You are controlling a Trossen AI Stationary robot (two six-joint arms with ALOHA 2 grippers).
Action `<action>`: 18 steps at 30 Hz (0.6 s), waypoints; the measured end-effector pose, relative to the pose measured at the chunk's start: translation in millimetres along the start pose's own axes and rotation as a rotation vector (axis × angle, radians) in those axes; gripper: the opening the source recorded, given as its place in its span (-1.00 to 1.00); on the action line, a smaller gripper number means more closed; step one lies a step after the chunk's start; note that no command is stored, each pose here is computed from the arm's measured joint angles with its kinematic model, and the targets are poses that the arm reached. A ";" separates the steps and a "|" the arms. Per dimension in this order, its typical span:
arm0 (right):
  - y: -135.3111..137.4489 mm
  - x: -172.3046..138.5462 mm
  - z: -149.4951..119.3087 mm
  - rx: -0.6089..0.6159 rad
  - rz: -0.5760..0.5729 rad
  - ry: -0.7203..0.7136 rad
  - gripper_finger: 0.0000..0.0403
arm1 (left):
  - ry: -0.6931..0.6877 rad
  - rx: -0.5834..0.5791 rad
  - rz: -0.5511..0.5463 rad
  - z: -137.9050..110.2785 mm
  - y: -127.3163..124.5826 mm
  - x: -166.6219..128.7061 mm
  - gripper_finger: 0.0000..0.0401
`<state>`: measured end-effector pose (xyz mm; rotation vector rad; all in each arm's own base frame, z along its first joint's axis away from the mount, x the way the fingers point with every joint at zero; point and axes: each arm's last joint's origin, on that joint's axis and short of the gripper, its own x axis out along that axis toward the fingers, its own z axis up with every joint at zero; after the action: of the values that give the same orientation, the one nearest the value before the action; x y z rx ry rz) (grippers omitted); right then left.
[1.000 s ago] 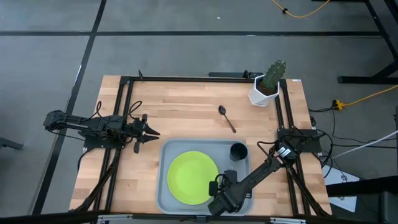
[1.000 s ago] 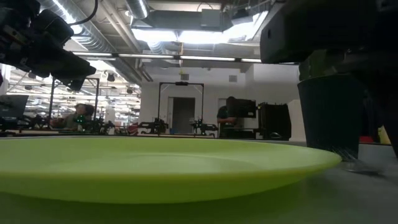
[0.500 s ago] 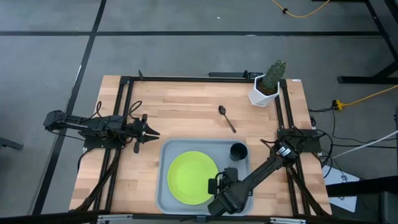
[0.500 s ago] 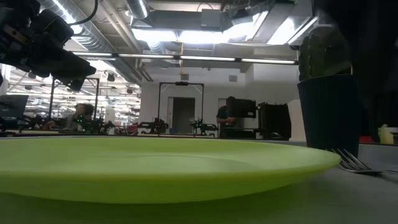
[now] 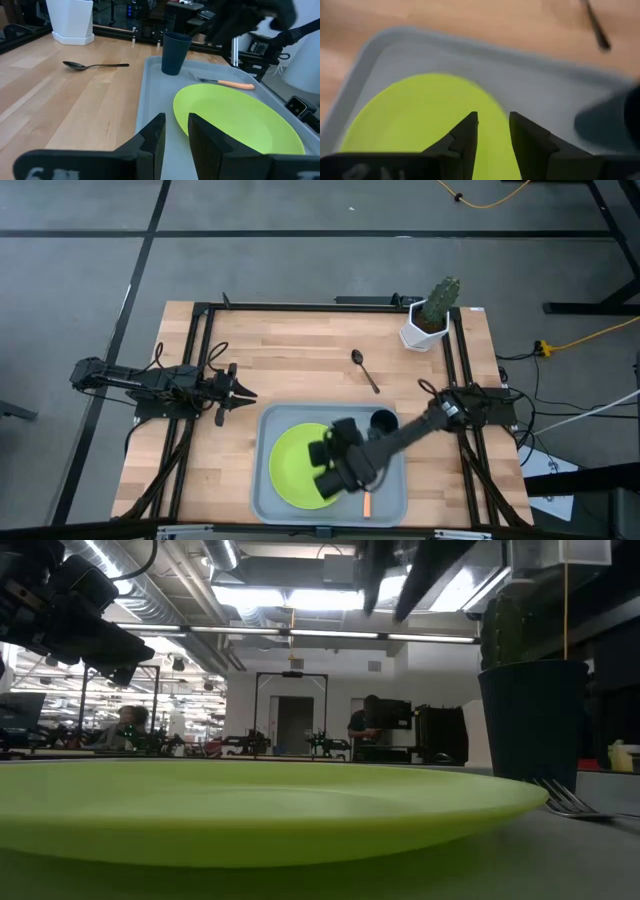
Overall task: Pick and place plate/cup/fork/spoon on tray
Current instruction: Put the black spoon beside the orange fork on the gray tray
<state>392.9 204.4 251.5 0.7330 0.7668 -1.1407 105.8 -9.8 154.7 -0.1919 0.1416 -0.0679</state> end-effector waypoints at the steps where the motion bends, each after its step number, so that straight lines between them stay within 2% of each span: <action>1: 1.9 4.9 7.2 -0.033 -0.010 -0.003 -0.42 | 0.000 0.000 -0.001 0.0 0.0 0.0 -0.62; 8: 1.3 10.6 73.7 -0.231 -0.021 -0.013 -0.42 | 0.000 0.000 0.000 0.0 0.0 0.0 -0.62; 11: -4.0 16.6 106.3 -0.279 -0.038 -0.005 -0.42 | 0.000 0.000 0.000 0.0 0.0 0.0 -0.62; 14: -22.3 26.6 135.4 -0.273 -0.095 0.041 -0.42 | 0.000 0.000 0.000 0.0 0.0 0.0 -0.62; 18: -52.8 57.3 145.6 -0.272 -0.213 0.126 -0.41 | 0.000 0.000 0.000 0.0 0.0 0.0 -0.62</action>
<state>377.6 41.9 276.6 0.5051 1.1031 -1.1586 105.8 -9.8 154.7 -0.1919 0.1417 -0.0684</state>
